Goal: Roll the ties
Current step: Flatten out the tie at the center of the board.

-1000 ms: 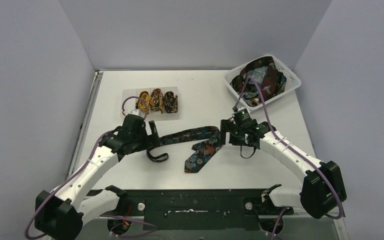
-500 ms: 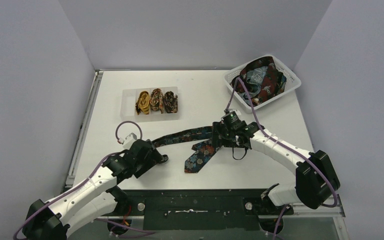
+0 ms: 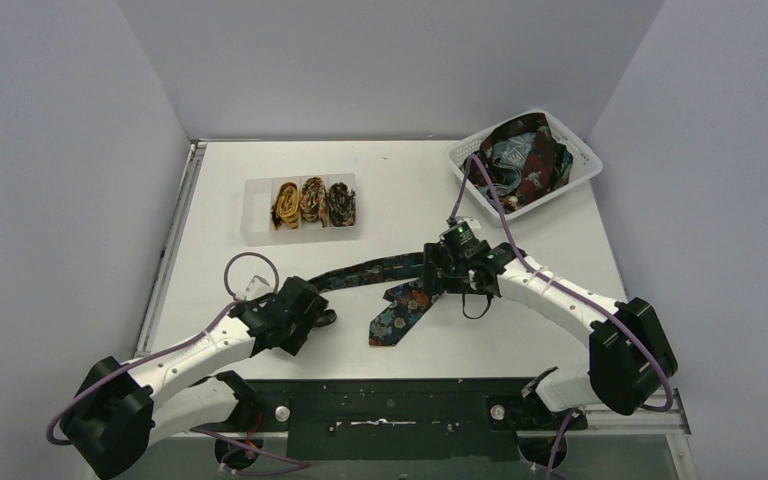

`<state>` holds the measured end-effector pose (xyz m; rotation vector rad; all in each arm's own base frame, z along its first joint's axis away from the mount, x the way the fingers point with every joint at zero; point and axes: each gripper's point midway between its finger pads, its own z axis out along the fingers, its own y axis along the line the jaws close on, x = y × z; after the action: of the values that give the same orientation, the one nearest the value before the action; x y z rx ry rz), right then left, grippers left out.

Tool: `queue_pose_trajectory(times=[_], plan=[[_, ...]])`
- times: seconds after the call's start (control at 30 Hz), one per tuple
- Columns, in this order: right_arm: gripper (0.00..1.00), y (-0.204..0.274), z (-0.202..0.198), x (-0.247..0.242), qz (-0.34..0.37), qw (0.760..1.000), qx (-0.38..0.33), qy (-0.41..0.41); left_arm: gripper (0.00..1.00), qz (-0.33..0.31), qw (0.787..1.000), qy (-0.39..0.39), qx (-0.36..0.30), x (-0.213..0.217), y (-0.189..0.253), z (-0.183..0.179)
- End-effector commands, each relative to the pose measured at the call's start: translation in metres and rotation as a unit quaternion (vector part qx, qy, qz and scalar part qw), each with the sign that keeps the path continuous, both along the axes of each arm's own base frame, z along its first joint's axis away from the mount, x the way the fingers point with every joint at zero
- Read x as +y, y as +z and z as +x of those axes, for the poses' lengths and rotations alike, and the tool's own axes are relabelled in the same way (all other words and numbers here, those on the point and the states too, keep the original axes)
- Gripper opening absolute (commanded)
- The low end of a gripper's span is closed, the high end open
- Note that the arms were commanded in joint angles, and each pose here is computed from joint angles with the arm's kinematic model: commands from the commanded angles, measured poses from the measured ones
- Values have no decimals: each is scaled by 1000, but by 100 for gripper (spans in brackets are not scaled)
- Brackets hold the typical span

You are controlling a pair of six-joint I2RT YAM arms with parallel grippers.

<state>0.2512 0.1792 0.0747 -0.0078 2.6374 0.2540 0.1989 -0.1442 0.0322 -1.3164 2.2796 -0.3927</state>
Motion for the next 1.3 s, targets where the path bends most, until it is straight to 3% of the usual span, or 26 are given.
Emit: queue_pose_trajectory(times=[0.0,0.27,0.57,0.67,0.83,0.93,1.03,1.13,1.27], plan=[[95,14,11,2,-6,1000,-28,1,82,-6,999,47,6,-4,-1,11],[95,14,13,3,-13,1000,-26,10,64,59,997,3,44,2,-25,7],[96,18,17,16,4,999,-26,38,9,131,980,-130,69,5,-35,-1],[96,17,23,21,9,999,-21,29,0,162,973,-153,56,14,-16,1],[97,16,32,28,1,1000,-20,-18,0,134,978,-160,-6,28,24,4],[96,31,27,45,-23,998,-60,-27,0,103,981,-161,-28,39,33,4],[91,41,14,83,15,996,-86,14,0,94,982,-159,-27,51,30,1],[79,32,-2,121,57,993,-73,67,0,94,980,-173,-9,53,18,-3],[75,8,-30,144,3,992,-42,115,0,99,977,-186,19,52,8,-5]])
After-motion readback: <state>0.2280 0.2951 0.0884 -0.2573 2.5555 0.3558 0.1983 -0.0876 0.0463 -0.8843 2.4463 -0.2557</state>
